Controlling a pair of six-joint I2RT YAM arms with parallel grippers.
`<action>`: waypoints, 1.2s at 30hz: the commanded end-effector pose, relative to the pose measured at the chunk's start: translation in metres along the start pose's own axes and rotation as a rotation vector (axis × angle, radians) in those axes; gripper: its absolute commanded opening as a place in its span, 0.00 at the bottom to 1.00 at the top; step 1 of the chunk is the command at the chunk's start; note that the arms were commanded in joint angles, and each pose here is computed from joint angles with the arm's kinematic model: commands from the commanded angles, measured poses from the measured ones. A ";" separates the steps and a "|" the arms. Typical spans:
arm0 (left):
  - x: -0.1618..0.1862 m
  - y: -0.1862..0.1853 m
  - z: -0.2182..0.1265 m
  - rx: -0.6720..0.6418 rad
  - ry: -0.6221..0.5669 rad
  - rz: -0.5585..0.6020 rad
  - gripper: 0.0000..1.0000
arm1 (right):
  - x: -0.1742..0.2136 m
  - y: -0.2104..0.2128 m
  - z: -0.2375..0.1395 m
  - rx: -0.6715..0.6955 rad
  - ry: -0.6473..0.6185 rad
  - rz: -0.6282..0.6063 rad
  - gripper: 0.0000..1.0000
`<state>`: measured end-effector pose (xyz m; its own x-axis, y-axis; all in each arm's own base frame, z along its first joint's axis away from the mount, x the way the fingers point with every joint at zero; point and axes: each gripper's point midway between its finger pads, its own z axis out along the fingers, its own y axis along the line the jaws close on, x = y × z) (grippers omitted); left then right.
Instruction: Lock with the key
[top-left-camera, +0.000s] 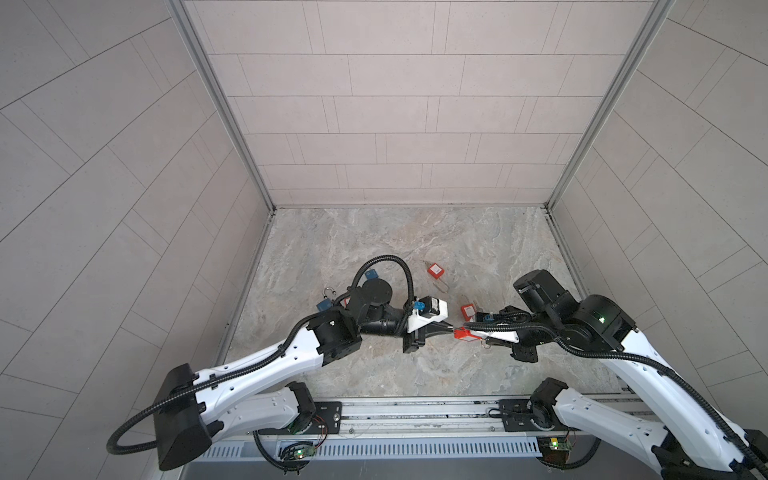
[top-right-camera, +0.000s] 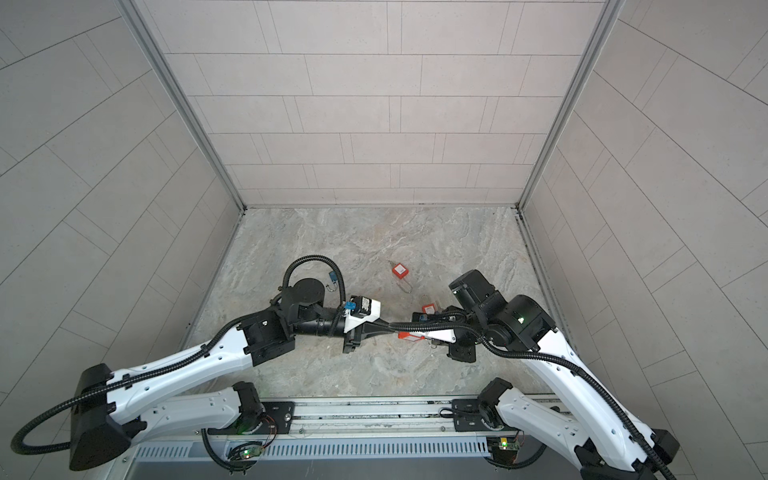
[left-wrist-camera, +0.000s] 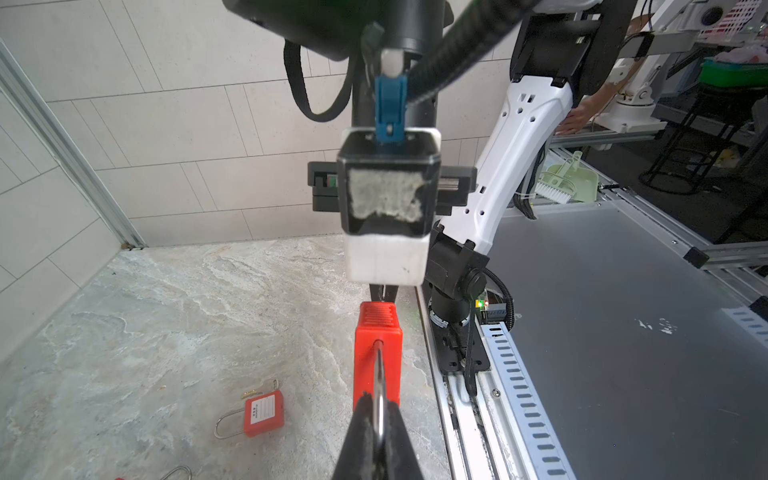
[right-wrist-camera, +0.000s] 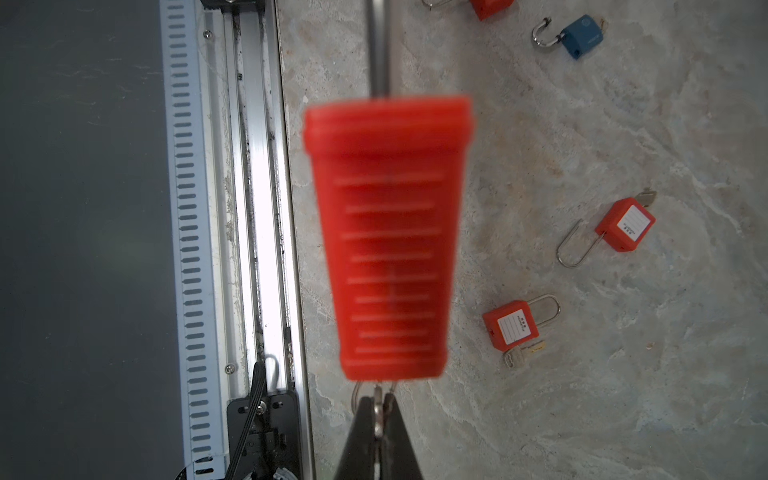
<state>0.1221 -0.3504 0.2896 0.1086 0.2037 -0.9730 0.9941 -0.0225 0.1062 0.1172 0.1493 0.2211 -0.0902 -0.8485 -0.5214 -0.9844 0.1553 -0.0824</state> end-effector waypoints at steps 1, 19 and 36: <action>-0.029 0.005 -0.008 -0.021 -0.065 0.097 0.00 | 0.007 0.004 0.000 -0.022 0.033 -0.002 0.00; -0.012 0.039 -0.036 -0.094 0.015 -0.074 0.00 | 0.009 -0.036 0.010 0.160 -0.005 0.084 0.00; 0.082 0.076 -0.008 -0.018 0.534 -0.373 0.00 | -0.007 -0.082 0.024 0.336 -0.233 0.544 0.00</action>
<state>0.2048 -0.3267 0.2307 -0.2599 0.5985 -0.7578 0.9653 0.1818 -0.1875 0.1865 0.1560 0.2066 -0.4036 -0.5973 -0.6931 -0.7991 0.5990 -0.0508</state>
